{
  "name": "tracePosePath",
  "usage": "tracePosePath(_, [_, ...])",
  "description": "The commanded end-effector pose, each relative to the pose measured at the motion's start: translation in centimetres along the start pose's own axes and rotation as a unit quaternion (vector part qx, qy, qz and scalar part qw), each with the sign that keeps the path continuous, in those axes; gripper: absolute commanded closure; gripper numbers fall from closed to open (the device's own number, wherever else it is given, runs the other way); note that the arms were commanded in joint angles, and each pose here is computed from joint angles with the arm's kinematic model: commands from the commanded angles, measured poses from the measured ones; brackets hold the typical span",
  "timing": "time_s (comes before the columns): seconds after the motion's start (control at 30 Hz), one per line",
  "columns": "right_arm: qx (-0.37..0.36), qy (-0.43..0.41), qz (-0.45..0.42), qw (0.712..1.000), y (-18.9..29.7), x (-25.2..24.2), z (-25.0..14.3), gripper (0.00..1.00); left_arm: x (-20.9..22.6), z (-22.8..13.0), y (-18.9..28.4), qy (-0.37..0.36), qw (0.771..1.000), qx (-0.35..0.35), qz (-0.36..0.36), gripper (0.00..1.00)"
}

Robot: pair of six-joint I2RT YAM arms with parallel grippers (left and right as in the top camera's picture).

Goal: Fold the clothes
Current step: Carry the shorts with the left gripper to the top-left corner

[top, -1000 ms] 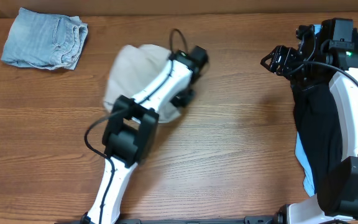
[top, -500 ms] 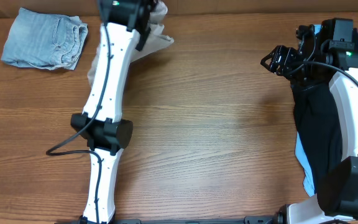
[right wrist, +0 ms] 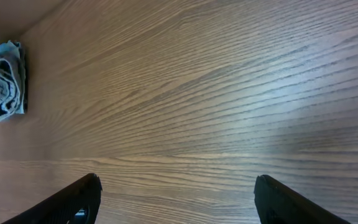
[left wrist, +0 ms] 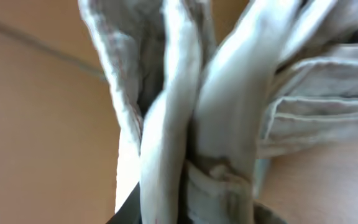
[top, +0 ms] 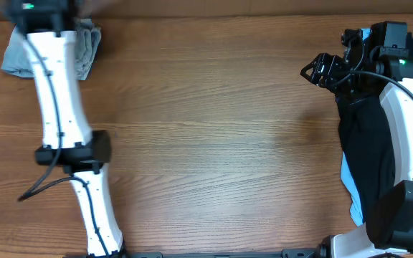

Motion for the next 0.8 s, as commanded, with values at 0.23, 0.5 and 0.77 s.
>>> tracePosePath(0.23, [0.005, 0.001, -0.003, 1.000, -0.1, 0.0, -0.2, 0.17, 10.6, -3.4, -8.7, 0.021, 0.997, -0.062, 0.049, 0.96])
tracePosePath(0.5, [0.006, 0.000, -0.003, 1.000, -0.1, 0.0, -0.2, 0.17, 9.6, -4.3, -14.4, 0.034, 0.993, -0.091, 0.073, 0.96])
tracePosePath(0.77, [0.009, -0.002, -0.004, 1.000, -0.1, -0.1, -0.3, 0.17, 11.2, -4.6, -14.6, 0.047, 0.988, -0.108, 0.099, 0.96])
Point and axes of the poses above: each gripper's point midway between its finger pads, its own y axis back along the fingers, its own x axis along the line the jaws close on, z = x × y, the point moved 9 cm from there along y, back along the fingers, and after that the axes turned 6 degrees about -y, right-handed, at the moved point
